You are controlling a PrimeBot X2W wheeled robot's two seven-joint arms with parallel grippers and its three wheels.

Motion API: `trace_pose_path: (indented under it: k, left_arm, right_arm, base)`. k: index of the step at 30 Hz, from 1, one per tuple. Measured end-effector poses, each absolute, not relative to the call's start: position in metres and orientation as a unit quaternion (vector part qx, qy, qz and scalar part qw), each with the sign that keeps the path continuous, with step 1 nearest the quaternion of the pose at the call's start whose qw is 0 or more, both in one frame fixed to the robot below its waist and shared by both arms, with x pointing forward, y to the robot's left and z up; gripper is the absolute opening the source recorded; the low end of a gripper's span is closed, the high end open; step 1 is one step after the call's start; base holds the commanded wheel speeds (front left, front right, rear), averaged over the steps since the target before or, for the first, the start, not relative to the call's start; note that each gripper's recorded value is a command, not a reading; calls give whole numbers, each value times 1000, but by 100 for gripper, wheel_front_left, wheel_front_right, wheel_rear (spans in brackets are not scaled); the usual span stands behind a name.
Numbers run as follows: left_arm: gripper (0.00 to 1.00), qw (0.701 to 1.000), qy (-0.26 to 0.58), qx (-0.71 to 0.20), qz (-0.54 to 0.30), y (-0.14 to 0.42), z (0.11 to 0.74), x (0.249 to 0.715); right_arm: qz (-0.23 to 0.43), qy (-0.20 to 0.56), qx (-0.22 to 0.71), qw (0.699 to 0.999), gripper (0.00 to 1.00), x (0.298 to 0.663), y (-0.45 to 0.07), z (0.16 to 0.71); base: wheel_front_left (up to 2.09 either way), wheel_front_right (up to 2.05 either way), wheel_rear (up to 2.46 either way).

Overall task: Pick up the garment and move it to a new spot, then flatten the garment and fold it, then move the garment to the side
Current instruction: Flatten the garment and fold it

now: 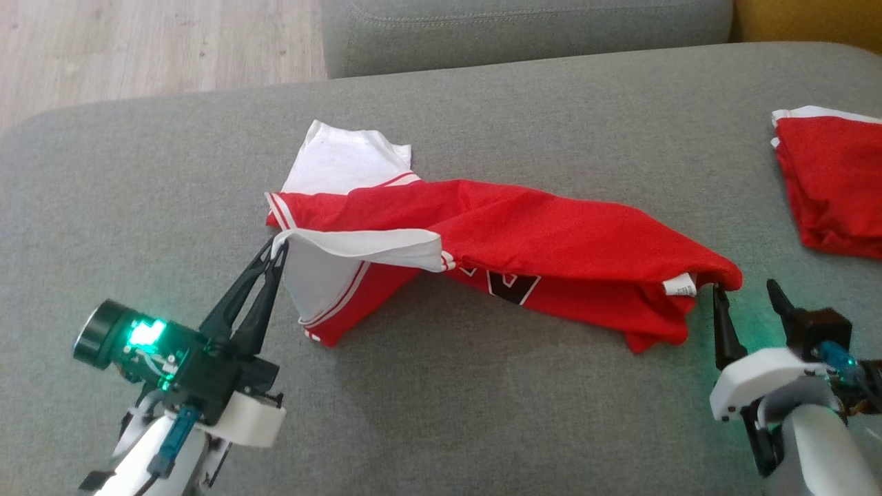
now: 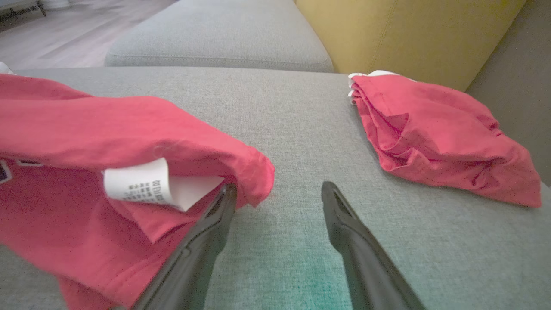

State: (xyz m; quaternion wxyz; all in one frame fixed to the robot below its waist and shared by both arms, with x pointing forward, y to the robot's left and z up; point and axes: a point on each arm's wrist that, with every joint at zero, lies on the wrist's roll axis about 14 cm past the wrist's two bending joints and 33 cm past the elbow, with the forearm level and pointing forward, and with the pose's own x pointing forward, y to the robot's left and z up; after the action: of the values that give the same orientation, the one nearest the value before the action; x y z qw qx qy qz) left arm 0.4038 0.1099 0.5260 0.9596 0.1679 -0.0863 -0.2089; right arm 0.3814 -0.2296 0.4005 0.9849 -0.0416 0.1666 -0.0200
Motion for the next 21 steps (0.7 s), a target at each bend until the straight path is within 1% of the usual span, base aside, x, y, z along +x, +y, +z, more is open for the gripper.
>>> trace_pose_path:
  k: [6,7,9,10,12,13,21]
  left_arm:
    - [0,959,-82,169,-210,111,523,409]
    - [0,960,-82,169,-210,111,523,409]
    - [0,959,-83,169,-210,111,523,411]
    - [0,959,-84,169,-210,111,524,411]
    - [0,959,-85,170,-210,111,525,413]
    - [0,959,-85,170,-210,111,525,413]
    - [0,958,-98,173,-209,111,534,410]
  right_arm:
    - [2,187,-52,981,100,392,-223,391]
    - [6,189,-52,981,93,392,-221,389]
    - [11,190,-54,980,58,394,-219,389]
    - [14,190,-57,980,45,395,-218,389]
    - [16,186,-60,981,9,396,-218,390]
    - [16,186,-60,981,0,396,-218,390]
    - [22,159,-73,984,0,400,-219,404]
  base:
    - [0,0,0]
    - [0,0,0]
    - [0,0,0]
    - [0,0,0]
    - [0,0,0]
    - [0,0,0]
    - [0,0,0]
